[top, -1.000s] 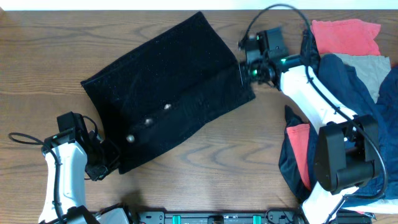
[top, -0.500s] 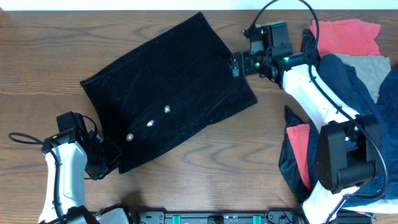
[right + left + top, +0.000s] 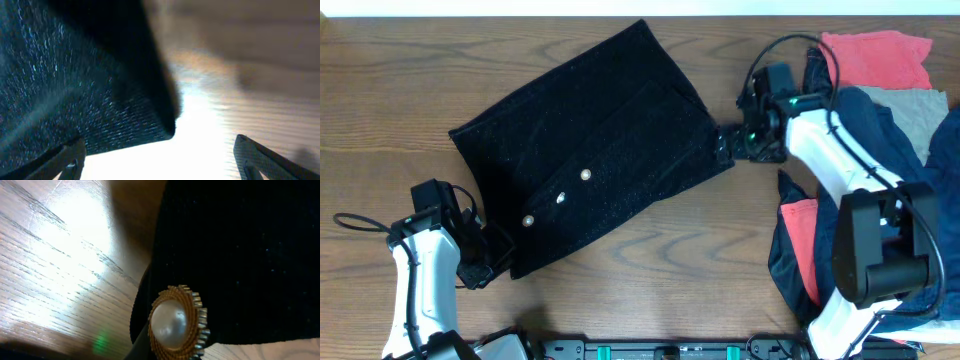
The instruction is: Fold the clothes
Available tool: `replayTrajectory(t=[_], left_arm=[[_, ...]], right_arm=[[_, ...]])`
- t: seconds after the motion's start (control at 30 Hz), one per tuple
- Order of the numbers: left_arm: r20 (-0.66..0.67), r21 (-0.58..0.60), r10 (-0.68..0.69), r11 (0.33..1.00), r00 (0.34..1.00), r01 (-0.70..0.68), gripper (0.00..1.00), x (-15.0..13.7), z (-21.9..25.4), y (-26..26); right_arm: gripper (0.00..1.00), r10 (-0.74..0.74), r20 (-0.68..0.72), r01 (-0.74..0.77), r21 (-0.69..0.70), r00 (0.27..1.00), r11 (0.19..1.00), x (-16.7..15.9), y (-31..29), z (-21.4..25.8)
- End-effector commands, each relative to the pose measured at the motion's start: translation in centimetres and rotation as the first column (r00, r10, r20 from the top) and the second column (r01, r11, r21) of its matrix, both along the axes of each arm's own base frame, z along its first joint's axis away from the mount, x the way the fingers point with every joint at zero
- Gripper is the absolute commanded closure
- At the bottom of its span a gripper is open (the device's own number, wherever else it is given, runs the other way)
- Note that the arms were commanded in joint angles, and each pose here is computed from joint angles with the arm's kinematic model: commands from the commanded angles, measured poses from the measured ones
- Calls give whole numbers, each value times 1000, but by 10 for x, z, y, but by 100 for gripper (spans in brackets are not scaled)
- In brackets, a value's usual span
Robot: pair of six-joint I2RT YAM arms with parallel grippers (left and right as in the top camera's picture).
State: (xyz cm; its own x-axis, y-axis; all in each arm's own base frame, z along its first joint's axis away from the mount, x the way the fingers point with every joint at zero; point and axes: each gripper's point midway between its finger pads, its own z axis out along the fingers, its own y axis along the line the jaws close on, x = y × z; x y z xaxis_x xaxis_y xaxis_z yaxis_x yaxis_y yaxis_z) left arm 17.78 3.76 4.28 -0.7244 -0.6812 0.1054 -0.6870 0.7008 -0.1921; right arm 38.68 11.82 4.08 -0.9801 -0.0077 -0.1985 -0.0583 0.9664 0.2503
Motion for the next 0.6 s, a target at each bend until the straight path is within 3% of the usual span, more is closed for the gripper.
replayTrajectory(t=[0.0, 0.23, 0.3, 0.43, 0.47, 0.57], left_arm=[[-15, 27, -2, 1000, 1000, 2, 94, -3, 0, 6], [-16, 27, -2, 1000, 1000, 2, 94, -3, 0, 5], [-16, 27, -2, 1000, 1000, 2, 94, -3, 0, 5], [-13, 28, -2, 1000, 1000, 2, 94, -2, 0, 6], [-13, 28, -2, 1000, 1000, 2, 94, -2, 0, 6], [-9, 29, -2, 1000, 1000, 2, 94, -1, 0, 6]], right_arm=[[12, 12, -38, -10, 48, 999, 999, -15, 18, -12], [23, -68, -10, 67, -32, 998, 997, -24, 14, -45], [36, -107, -1, 107, -52, 994, 993, -24, 8, -51], [90, -135, 18, 136, -66, 991, 988, -21, 4, -52], [99, -135, 22, 136, -64, 991, 989, -20, 5, -50], [99, -136, 23, 137, -64, 990, 988, -22, 4, -41]])
